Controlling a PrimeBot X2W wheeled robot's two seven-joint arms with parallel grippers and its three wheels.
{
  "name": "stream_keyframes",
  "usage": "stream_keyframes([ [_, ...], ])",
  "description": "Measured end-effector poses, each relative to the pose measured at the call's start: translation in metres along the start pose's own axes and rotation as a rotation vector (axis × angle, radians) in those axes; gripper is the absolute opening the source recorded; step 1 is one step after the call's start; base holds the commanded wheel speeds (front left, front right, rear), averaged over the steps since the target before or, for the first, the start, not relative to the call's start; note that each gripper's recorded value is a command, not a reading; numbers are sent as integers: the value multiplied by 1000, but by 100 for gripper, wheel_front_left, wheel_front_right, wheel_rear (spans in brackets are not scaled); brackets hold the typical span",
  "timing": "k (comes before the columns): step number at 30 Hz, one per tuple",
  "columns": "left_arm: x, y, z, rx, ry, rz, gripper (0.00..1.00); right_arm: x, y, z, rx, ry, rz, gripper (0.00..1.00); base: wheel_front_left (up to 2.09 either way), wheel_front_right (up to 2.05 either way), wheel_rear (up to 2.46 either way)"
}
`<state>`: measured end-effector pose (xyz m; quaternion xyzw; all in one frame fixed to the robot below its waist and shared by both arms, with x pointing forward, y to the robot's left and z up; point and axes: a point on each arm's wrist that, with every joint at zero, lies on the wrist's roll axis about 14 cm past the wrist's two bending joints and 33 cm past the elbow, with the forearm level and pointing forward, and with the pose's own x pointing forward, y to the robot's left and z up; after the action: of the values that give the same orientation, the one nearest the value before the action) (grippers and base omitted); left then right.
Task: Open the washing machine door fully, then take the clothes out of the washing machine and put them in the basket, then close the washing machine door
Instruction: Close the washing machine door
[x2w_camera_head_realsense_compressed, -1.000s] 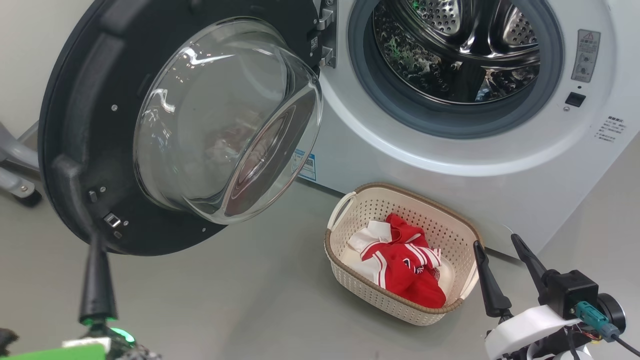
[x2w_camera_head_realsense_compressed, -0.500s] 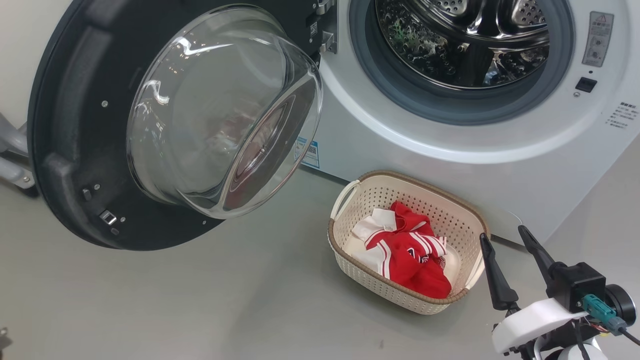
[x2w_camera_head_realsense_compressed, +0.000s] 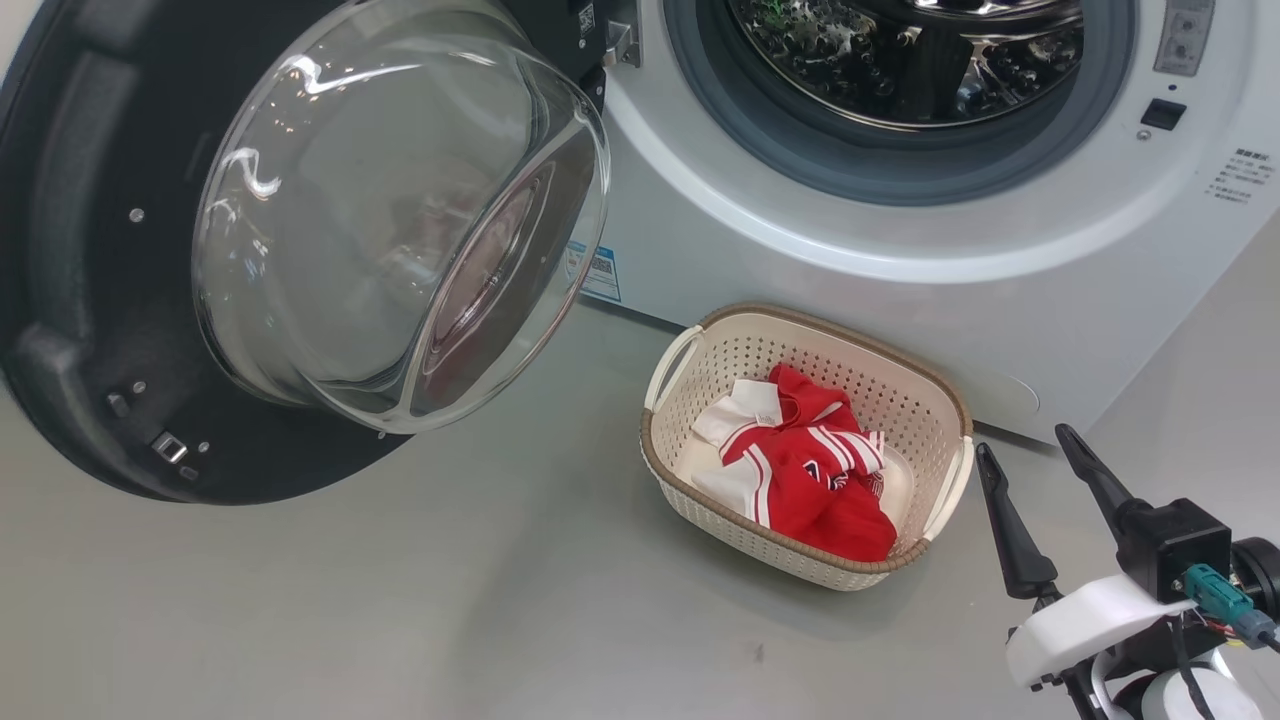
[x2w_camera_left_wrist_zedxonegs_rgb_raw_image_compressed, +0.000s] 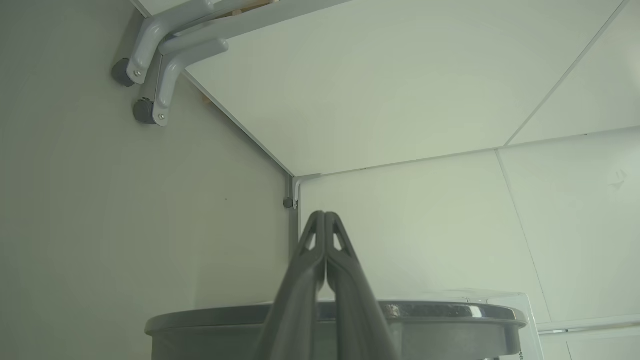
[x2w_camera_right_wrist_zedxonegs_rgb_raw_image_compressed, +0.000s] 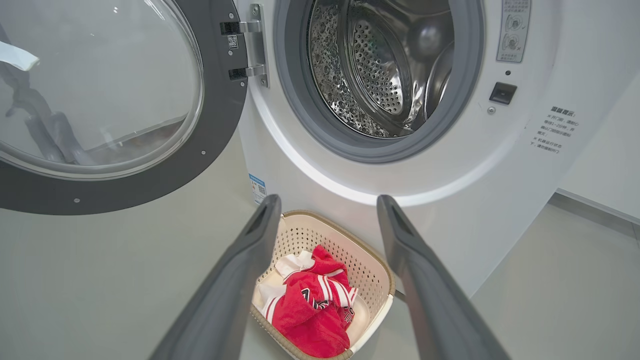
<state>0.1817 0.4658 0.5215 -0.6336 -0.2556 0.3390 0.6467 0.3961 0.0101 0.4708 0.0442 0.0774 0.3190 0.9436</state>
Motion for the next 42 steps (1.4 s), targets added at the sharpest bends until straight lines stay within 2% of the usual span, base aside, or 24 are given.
stream_keyframes([
  [6, 15, 20, -24, 52, 90, 95, 0, 2, -10, -1, -14, 15, -8, 100, 0, 0, 0],
  [18, 42, 29, -80, 77, 239, 137, 0, 2, -35, -12, -4, 41, -56, 100, 0, 0, 0],
  [26, 39, 45, -81, 81, 277, 166, 0, 6, -33, -13, 1, 47, -43, 100, 0, 0, 0],
  [42, 27, 44, -94, -26, 424, 125, 0, 13, -28, -12, 0, 47, -20, 100, 0, 0, 0],
])
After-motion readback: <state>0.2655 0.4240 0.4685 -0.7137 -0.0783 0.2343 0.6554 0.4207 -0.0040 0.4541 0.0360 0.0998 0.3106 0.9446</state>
